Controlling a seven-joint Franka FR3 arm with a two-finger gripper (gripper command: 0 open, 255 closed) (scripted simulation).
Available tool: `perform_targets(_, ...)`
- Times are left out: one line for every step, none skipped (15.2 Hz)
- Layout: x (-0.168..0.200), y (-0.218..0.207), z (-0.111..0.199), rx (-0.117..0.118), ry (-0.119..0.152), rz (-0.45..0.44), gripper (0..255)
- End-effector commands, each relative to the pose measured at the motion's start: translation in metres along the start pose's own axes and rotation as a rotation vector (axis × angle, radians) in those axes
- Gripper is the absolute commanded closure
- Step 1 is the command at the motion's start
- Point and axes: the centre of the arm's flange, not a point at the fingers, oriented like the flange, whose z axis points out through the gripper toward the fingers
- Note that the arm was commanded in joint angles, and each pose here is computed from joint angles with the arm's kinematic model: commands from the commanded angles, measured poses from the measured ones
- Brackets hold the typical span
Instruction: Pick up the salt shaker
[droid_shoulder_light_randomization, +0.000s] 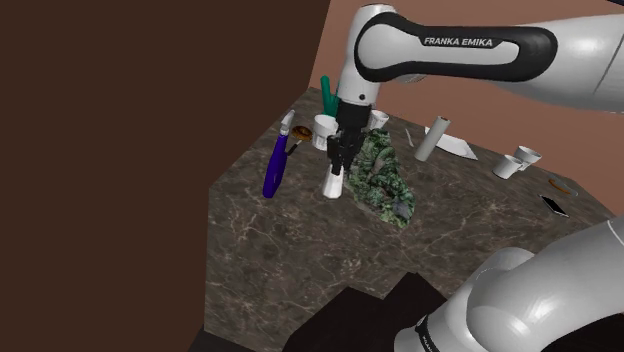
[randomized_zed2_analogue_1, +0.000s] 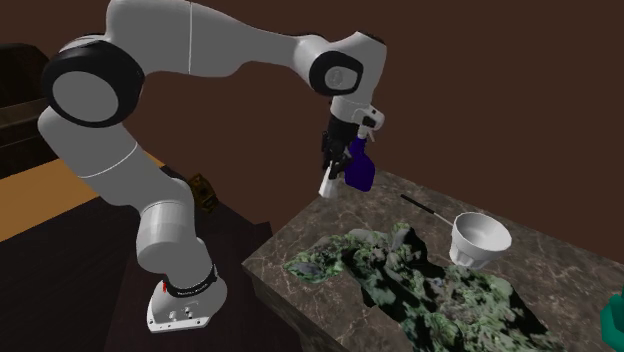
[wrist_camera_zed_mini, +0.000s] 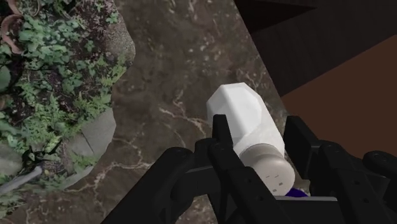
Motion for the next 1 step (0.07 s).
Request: perform_targets(-0.0008,0.0006,-0.0030,0.000,0.000,0.000,255)
